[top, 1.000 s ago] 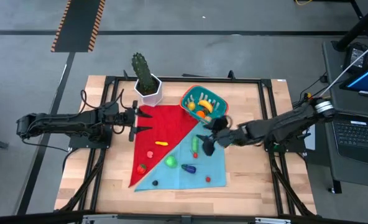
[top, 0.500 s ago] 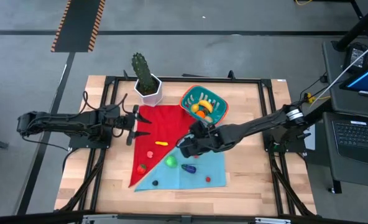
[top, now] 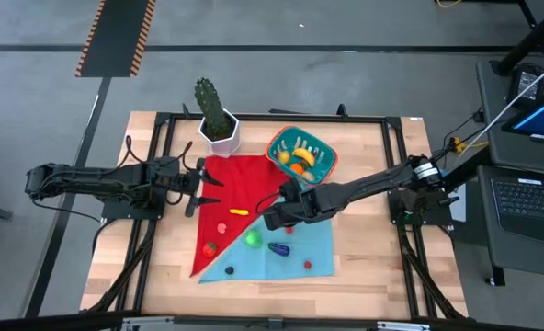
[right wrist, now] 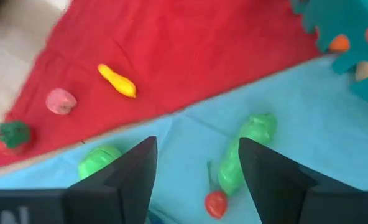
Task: Pick and placing Produce into tupperware
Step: Put the green pea into the blue basket
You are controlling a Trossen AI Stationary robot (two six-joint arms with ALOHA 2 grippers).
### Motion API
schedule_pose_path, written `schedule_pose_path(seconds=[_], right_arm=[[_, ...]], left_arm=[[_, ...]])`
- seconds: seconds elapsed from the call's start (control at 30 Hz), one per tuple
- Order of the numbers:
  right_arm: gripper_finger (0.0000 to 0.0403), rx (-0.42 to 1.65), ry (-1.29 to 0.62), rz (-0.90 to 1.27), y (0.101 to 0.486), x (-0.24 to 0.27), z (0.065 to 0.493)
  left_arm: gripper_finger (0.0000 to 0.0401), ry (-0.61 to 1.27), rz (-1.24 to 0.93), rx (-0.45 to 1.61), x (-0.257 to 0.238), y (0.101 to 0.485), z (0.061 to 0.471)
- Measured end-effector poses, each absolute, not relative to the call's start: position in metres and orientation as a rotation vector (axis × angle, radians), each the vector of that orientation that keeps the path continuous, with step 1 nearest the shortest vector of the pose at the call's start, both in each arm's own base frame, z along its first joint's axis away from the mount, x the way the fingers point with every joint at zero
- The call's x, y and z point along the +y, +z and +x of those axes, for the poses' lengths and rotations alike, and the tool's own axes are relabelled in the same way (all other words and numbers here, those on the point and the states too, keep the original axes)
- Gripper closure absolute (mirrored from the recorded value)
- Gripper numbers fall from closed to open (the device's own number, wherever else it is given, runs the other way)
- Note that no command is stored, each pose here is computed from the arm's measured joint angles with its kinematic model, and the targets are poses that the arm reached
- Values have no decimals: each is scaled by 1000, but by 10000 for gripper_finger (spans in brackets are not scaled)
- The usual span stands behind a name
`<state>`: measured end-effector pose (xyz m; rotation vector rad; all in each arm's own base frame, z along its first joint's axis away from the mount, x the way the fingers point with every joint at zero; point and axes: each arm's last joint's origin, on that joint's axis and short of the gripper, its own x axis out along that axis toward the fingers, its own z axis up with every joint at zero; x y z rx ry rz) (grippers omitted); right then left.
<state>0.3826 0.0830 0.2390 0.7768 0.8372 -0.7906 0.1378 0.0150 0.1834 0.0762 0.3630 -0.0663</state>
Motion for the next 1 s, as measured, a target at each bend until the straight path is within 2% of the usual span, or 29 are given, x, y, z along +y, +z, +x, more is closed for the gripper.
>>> schedule_pose_path(seconds=[0.3,0.53,1.0], right_arm=[[174,911,-847,782,210,84,390],[174,930,-925,824,204,83,387],[174,968,-916,850,181,83,390]], left_arm=[[170,-67,74,374,15,182,137],[170,-67,73,377,15,182,137],[170,-68,71,397,15,180,137]])
